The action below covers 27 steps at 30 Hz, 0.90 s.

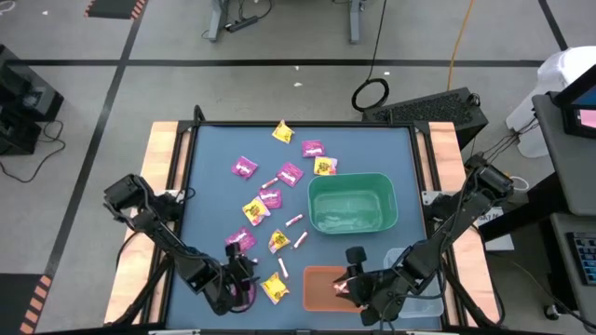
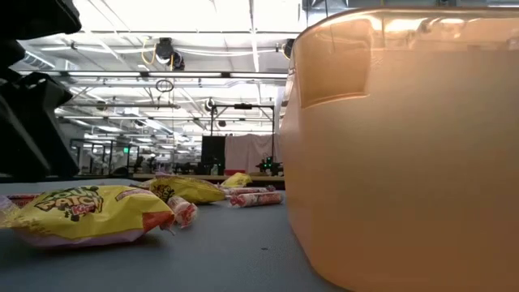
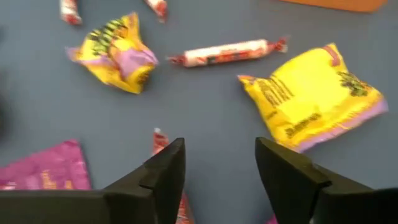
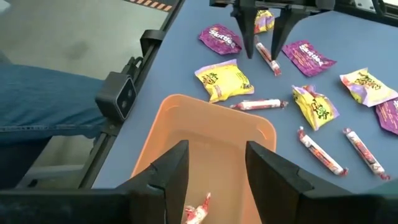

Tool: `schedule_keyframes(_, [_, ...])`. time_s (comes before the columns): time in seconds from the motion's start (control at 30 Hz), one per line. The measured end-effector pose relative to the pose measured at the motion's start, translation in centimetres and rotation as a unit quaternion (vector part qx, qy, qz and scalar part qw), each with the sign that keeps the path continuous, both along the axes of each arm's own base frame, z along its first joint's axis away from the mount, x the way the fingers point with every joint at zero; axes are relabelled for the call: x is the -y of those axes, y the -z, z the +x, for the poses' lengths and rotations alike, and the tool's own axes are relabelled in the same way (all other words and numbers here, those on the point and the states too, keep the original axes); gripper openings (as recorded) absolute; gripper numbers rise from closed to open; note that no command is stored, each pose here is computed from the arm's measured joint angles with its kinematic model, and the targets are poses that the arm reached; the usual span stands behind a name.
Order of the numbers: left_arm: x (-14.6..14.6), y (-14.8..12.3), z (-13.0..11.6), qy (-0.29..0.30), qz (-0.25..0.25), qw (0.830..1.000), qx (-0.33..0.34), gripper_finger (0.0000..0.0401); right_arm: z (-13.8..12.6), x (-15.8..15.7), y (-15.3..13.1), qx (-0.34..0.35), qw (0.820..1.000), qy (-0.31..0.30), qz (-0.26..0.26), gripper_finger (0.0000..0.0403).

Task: Sort candy
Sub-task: Put the white candy into the orange bin

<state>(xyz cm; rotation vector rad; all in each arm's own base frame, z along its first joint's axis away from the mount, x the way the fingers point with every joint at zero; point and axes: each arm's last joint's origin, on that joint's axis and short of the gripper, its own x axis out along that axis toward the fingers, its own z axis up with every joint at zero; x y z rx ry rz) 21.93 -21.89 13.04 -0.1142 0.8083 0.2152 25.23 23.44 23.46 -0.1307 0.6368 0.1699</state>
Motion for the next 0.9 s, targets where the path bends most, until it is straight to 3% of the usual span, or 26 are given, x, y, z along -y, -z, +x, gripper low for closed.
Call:
schedule_keyframes(0.13, [-0.2,-0.1,-0.3,-0.015,0.007,1.000,-0.002,0.0177,0.0,0.0,0.0,0.000,1.000,0.000,0.000,0.0148])
schedule_keyframes(0.33, [-0.6,0.4,-2.0,-0.082,-0.001,0.996,-0.033,0.0176,-0.1,-0.1,0.0,-0.001,1.000,0.000,0.004,0.0148])
schedule_keyframes(0.53, [0.1,0.7,-2.7,-0.086,-0.008,0.996,-0.019,0.0176,-0.1,-0.1,0.0,-0.001,1.000,-0.001,0.004,0.0148])
schedule_keyframes(0.9, [0.5,4.0,-2.5,-0.090,0.046,0.994,-0.027,0.0174,-0.1,-0.1,0.0,0.000,1.000,-0.003,0.001,0.0148])
